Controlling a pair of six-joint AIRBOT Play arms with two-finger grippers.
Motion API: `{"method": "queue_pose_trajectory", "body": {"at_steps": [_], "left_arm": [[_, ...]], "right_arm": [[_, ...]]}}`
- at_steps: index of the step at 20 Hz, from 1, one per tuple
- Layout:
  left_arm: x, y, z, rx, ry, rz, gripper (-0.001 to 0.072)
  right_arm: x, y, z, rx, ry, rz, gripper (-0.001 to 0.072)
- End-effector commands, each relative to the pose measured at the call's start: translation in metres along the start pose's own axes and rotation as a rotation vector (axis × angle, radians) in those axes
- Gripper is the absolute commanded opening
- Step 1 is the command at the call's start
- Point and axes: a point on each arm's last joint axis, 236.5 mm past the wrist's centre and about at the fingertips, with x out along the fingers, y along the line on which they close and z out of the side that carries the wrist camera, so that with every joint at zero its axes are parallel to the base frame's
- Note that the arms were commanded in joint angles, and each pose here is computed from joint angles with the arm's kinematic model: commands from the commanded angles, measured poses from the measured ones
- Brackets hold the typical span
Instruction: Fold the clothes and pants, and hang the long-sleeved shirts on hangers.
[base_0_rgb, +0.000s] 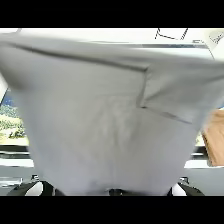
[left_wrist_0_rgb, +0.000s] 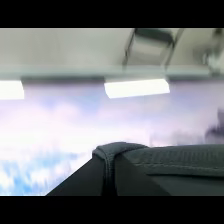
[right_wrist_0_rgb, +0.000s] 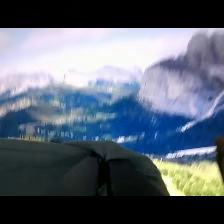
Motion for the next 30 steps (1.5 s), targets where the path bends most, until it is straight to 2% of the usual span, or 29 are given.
{"method": "queue_pose_trajectory", "body": {"at_steps": [1, 4, 6, 10, 16, 21, 25, 27, 30], "left_arm": [[0.114, 0.051, -0.154, -0.204, 0.451, -0.047, 0.0024], [0.185, 0.095, -0.249, -0.366, 0.618, -0.010, 0.0024], [0.220, 0.118, -0.273, -0.447, 0.634, 0.001, 0.0024], [0.272, 0.151, -0.263, -0.443, 0.544, 0.044, 0.0024], [0.309, 0.168, -0.244, -0.411, 0.452, 0.067, 0.0024], [0.313, 0.159, -0.261, -0.420, 0.504, 0.045, 0.0024], [0.264, 0.137, -0.245, -0.380, 0.599, -0.046, 0.0025], [0.220, 0.125, -0.251, -0.386, 0.730, -0.098, 0.0024], [0.171, 0.103, -0.299, -0.442, 1.008, -0.161, 0.0024]], "right_arm": [[0.148, -0.007, -0.109, 0.118, 0.512, 0.097, 0.0036], [0.263, -0.004, -0.146, 0.211, 0.548, 0.082, 0.0037], [0.323, -0.009, -0.130, 0.253, 0.442, 0.082, 0.0037], [0.389, -0.027, -0.057, 0.316, 0.134, 0.072, 0.0037], [0.423, -0.042, -0.030, 0.346, -0.030, 0.067, 0.0036], [0.432, -0.033, -0.073, 0.357, 0.133, 0.094, 0.0038], [0.364, -0.033, -0.050, 0.339, 0.202, 0.135, 0.0039], [0.311, -0.032, -0.067, 0.328, 0.341, 0.155, 0.0039], [0.263, -0.047, -0.151, 0.286, 0.720, 0.017, 0.0039]]}}
